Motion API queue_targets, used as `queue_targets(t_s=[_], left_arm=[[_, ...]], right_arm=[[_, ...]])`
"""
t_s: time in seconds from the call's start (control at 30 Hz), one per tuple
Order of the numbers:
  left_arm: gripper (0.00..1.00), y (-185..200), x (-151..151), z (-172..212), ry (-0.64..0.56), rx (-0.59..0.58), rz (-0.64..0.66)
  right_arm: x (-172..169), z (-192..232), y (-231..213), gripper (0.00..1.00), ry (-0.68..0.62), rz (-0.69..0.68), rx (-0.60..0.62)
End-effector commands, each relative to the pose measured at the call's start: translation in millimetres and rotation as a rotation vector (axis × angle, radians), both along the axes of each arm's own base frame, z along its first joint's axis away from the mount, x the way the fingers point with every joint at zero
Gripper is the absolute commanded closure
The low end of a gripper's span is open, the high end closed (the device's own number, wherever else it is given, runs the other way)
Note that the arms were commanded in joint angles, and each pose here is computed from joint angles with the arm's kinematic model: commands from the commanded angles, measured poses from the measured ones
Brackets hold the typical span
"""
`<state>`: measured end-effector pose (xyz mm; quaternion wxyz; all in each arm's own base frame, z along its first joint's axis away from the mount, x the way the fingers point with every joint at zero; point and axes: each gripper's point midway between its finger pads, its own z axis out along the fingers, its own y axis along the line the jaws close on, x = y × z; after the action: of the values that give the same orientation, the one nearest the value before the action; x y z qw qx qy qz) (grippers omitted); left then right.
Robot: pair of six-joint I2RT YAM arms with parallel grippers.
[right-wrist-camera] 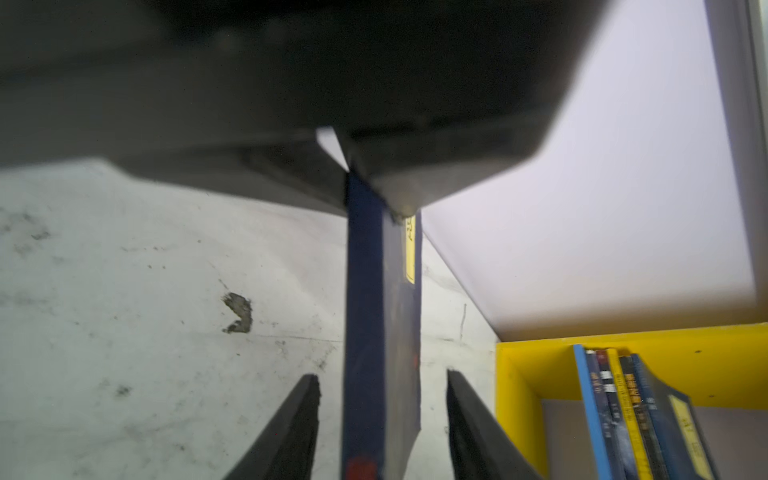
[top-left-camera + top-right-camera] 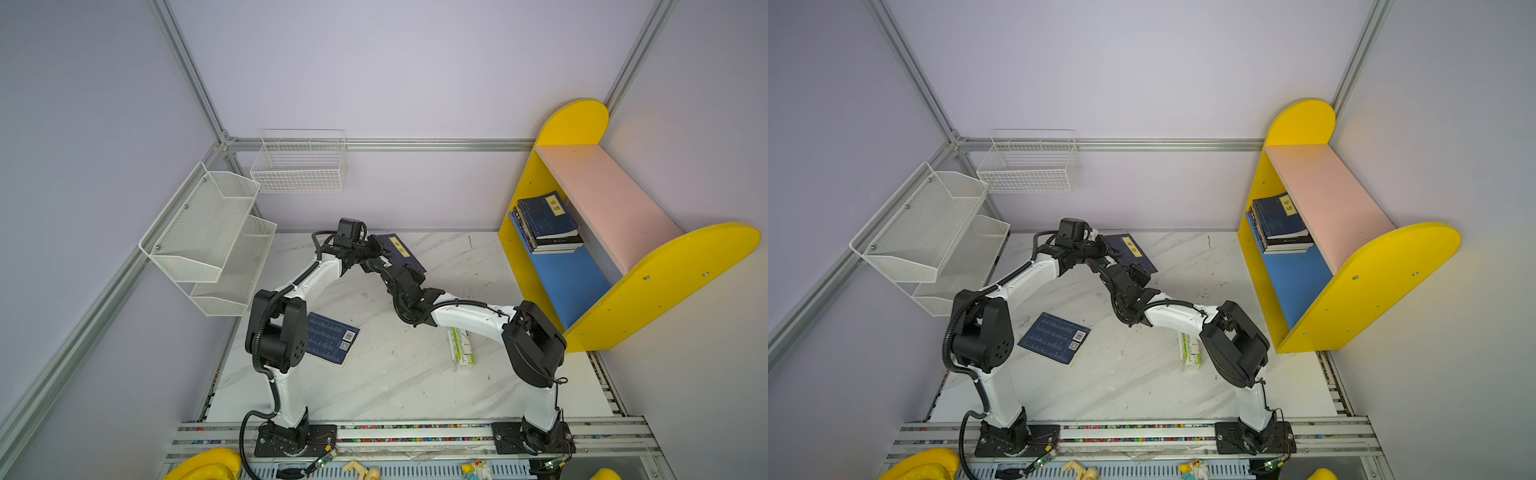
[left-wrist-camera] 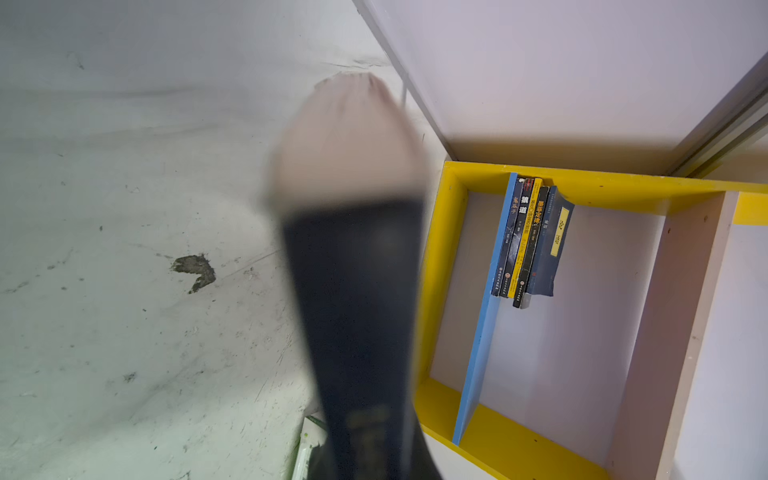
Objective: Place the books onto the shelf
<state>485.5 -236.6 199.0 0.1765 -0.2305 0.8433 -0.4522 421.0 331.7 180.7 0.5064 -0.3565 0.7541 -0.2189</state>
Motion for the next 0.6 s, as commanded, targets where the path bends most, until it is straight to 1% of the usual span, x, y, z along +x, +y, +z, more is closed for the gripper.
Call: queue_targets(t_s=[0.0,0.03,0.13,0.2,0.23,0.27,0.3,0.37,0.47,0.57], left_arm=[[1.0,-3,18,43,-0.151,-0.043,-0.023],[1.0,-2,21,46,-0.165,-0.047,-0.022],[1.0,9,32,51,-0.204,-0.045,0.0],[1.0,16,40,59,-0.241,-0.058,0.018],[1.0,19,43,64,-0.261,-0.063,0.024],[1.0,21,47,70,-0.289,-0.069,0.032],[1.0,23,50,75,-0.311,-0.075,0.042],[1.0,25,56,87,-0.365,-0.102,0.056],[1.0,25,63,109,-0.449,-0.139,0.074],[1.0,29,68,122,-0.513,-0.142,0.101]], right_arm=[[-1,24,4,0.31,0.034,-0.018,0.193],[-3,27,5,0.29,0.074,-0.01,0.258],[2,41,-4,0.27,0.238,-0.007,0.548],[9,54,-19,0.26,0.336,0.006,0.781],[13,60,-26,0.26,0.362,0.004,0.876],[18,66,-38,0.25,0.405,0.003,1.027],[21,71,-45,0.25,0.448,0.025,1.15],[24,79,-56,0.2,0.524,0.047,1.379],[24,90,-62,0.18,0.606,0.083,1.633],[18,106,-68,0.17,0.63,0.157,1.825]])
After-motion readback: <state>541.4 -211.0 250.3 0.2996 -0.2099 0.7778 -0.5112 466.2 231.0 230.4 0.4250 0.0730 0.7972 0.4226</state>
